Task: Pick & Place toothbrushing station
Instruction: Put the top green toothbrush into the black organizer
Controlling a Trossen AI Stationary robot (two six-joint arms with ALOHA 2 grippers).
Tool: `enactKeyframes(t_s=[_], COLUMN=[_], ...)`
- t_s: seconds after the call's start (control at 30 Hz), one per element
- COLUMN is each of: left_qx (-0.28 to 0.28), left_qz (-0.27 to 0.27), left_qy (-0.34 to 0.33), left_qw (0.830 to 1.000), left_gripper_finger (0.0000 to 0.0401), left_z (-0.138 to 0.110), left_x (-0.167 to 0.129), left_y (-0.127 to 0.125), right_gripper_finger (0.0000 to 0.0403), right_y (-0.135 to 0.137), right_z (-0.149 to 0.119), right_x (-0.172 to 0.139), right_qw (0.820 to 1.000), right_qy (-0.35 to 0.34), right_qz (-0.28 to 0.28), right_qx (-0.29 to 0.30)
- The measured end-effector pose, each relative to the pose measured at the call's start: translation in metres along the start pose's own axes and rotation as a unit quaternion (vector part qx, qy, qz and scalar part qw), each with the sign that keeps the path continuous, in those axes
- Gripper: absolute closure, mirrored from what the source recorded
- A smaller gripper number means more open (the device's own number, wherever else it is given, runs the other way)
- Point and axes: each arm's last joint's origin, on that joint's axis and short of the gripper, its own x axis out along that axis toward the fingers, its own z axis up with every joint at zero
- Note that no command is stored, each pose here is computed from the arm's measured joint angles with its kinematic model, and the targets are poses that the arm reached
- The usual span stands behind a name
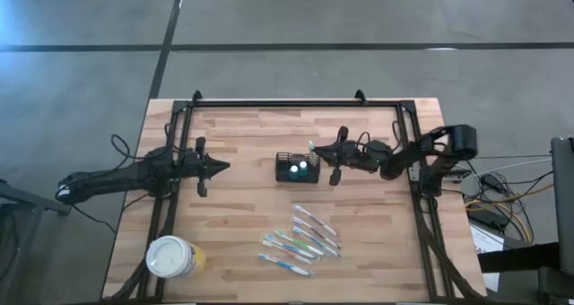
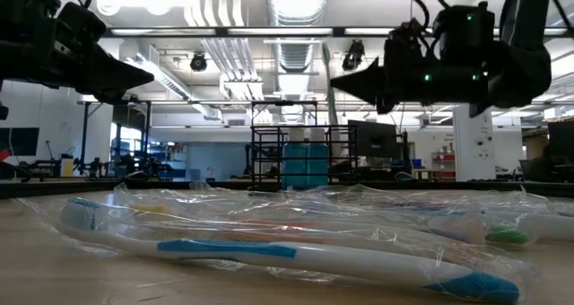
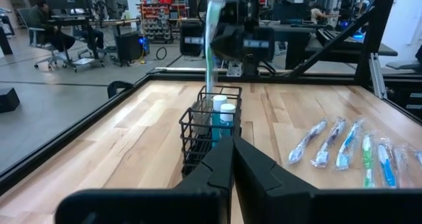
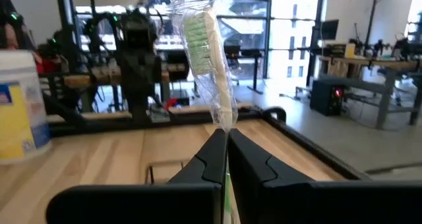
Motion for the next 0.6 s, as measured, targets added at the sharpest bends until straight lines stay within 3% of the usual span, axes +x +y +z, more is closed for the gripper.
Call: enactKeyframes(t_s=[0.6], left_qx=[0.0], left_qz=[0.0], left_qy=[0.0], left_qw=[1.0], left_gripper_finger=[0.0387], left_z=[0.0], left_x=[0.0], left_y=[0.0], right_gripper_finger=[0.0395], right_y=[-0.002], right_z=[-0.037], right_x=[0.005], right_qw=[0.999], right_qy=[0.035], right_qz=[-0.015], right_qx=[0.011])
